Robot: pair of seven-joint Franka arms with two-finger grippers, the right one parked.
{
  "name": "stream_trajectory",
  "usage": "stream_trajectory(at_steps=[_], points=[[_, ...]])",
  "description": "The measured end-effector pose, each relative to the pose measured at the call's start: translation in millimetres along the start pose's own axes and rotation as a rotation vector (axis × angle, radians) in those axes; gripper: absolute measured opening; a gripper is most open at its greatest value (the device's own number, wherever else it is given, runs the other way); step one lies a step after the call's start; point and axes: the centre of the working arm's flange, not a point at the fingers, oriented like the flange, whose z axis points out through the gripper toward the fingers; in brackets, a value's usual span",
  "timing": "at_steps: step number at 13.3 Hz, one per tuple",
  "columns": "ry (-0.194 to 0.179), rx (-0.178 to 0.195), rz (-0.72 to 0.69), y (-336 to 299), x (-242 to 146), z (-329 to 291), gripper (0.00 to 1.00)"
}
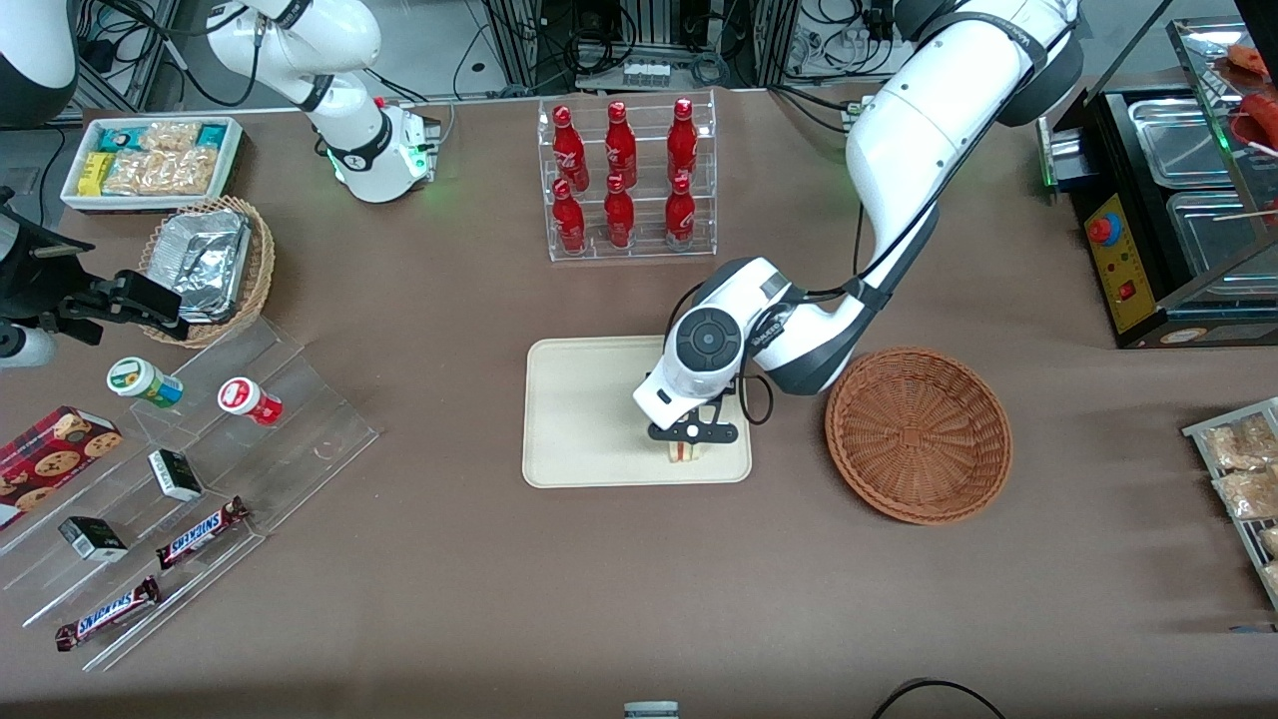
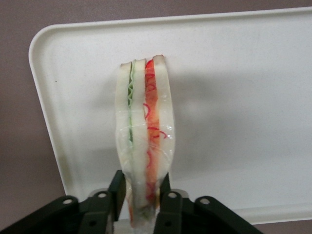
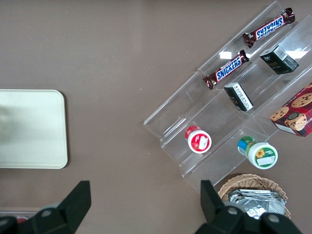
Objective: Place sandwich from basket to tray
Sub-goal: 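Lower the sandwich onto the tray and open the left gripper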
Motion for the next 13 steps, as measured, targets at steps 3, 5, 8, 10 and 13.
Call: stream_trajectory(at_steps=[3,5,8,10,13], points=[[0.009,0.014,0.004,-0.9,0.8,2.1,0.73],[0.009,0.014,-0.038,-0.9,0.7,2.3,0.93],[0.012,0.011,-0.084,-0.6,1.4,0.8,1.0],[0.019,0.006,-0.091,-0.1,3.5,-3.8,1.0],[0.026,0.007,-0.117,-0.1,5.2,-15.3,1.0]])
